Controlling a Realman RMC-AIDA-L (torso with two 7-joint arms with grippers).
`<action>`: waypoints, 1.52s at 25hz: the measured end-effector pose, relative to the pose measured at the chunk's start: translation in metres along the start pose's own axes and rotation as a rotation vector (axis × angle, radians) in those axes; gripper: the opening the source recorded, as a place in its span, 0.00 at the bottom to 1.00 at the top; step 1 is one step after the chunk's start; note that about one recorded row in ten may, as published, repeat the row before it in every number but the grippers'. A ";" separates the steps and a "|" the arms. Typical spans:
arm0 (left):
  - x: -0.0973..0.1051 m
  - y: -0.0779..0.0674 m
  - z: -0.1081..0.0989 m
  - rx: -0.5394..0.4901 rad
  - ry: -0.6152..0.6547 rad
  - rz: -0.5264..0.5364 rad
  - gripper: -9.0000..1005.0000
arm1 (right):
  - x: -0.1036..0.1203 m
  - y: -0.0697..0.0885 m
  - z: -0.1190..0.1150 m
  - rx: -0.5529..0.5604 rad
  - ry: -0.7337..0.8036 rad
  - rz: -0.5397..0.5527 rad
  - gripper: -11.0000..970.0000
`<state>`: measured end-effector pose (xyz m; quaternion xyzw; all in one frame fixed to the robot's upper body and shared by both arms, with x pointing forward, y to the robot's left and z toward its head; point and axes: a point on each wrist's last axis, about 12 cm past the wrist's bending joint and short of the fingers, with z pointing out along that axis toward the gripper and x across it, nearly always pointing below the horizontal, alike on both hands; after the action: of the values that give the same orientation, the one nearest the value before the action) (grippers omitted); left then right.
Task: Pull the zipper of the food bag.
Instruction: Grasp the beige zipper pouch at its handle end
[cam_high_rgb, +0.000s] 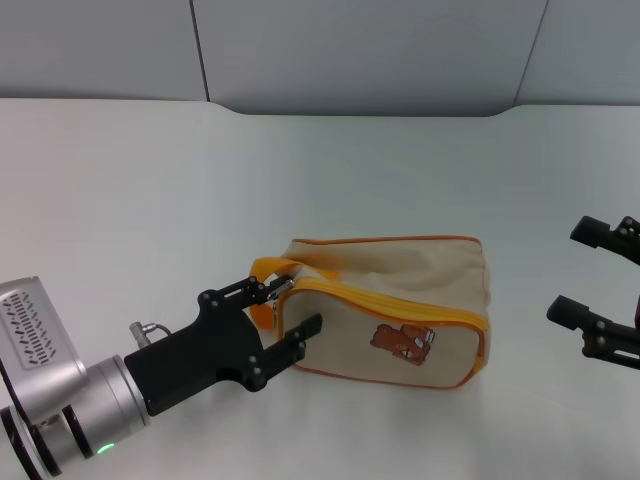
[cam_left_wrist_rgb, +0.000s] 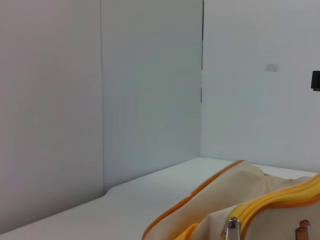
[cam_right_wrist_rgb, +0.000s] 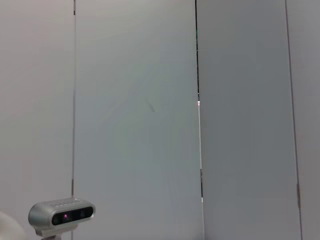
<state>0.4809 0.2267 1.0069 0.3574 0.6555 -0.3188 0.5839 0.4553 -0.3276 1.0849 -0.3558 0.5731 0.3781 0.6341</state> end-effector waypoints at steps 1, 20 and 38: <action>0.000 0.000 0.000 -0.004 -0.002 0.003 0.72 | 0.000 0.000 0.001 -0.002 -0.001 -0.001 0.87; -0.008 0.007 0.000 -0.021 -0.047 0.086 0.18 | 0.000 -0.001 0.002 0.012 -0.011 -0.014 0.87; -0.080 0.047 0.023 0.196 -0.195 0.445 0.12 | 0.059 0.055 0.074 0.480 -0.117 -0.560 0.87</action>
<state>0.5383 0.2253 1.0833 0.5153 0.4674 -0.2776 0.6625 0.4438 -0.2324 1.0321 -0.3177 0.4886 0.0644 0.8100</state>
